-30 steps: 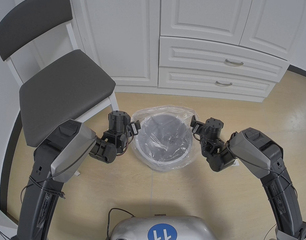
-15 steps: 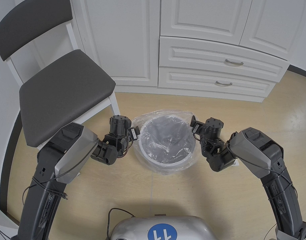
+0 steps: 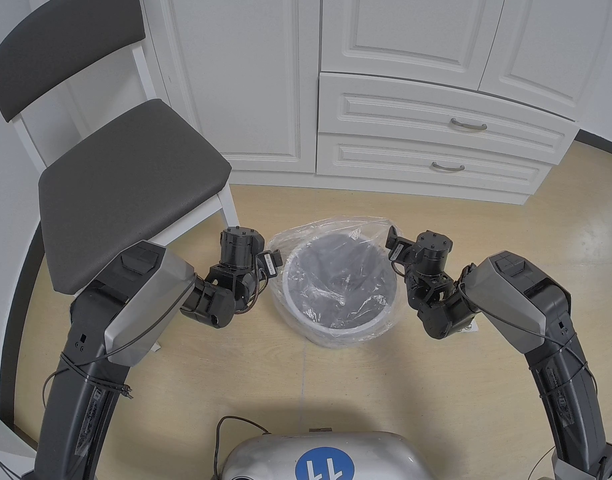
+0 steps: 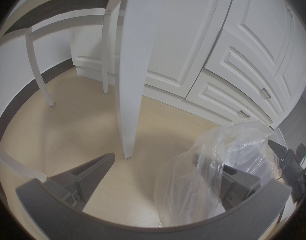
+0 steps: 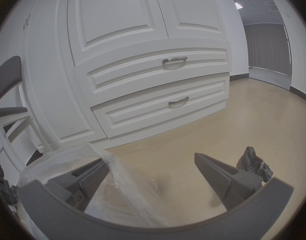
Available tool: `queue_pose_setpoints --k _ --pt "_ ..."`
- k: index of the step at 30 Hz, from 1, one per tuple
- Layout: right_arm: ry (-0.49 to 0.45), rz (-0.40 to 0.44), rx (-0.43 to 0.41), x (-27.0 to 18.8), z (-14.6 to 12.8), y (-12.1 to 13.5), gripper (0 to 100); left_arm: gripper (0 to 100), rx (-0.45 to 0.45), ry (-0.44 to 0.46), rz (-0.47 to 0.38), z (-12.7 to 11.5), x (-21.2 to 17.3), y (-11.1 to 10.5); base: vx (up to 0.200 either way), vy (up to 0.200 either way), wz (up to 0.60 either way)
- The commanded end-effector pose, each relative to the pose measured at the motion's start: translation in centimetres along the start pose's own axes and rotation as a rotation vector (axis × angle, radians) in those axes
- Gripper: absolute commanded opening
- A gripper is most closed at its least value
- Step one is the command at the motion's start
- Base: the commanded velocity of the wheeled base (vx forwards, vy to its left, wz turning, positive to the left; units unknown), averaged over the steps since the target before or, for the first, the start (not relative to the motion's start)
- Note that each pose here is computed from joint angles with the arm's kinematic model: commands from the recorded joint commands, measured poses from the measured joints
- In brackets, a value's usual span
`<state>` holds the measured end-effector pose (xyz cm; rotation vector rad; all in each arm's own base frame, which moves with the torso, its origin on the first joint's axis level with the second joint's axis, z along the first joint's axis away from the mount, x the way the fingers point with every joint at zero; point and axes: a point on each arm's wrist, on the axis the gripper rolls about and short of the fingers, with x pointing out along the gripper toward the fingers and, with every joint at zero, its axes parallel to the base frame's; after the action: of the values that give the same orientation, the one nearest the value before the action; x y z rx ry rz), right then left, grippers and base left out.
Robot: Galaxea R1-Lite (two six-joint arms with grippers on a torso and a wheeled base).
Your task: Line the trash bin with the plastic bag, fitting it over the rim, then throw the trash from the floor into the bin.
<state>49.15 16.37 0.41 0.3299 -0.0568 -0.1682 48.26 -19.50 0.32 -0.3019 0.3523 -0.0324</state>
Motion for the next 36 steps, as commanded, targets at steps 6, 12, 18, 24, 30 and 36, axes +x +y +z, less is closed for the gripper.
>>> queue_pose_setpoints --k 6,12,18,24,30,36 --pt "0.066 -0.036 0.022 1.3 0.4 -0.9 100 100 -0.004 -0.014 -0.010 2.0 -1.6 -0.3 0.000 0.000 0.00" --pt "0.133 -0.041 0.126 2.1 1.3 -1.3 100 100 -0.005 -0.010 -0.011 1.8 -1.4 0.0 0.000 0.000 0.00" --pt "0.128 -0.036 0.145 2.3 1.3 -1.1 100 100 0.000 0.019 -0.043 2.1 -2.3 0.1 0.000 0.000 0.00" --pt "0.122 -0.033 0.180 2.5 0.9 -1.0 100 100 -0.017 0.014 -0.047 1.9 -1.5 0.5 0.000 0.000 0.00" --pt "0.116 -0.028 0.204 2.8 0.3 -0.8 100 100 -0.054 -0.008 -0.041 1.4 -0.2 0.3 0.000 0.000 0.00" --pt "0.131 -0.025 0.199 2.9 -1.4 -0.8 100 100 -0.050 -0.005 -0.031 0.7 0.2 0.1 0.000 0.000 0.00"
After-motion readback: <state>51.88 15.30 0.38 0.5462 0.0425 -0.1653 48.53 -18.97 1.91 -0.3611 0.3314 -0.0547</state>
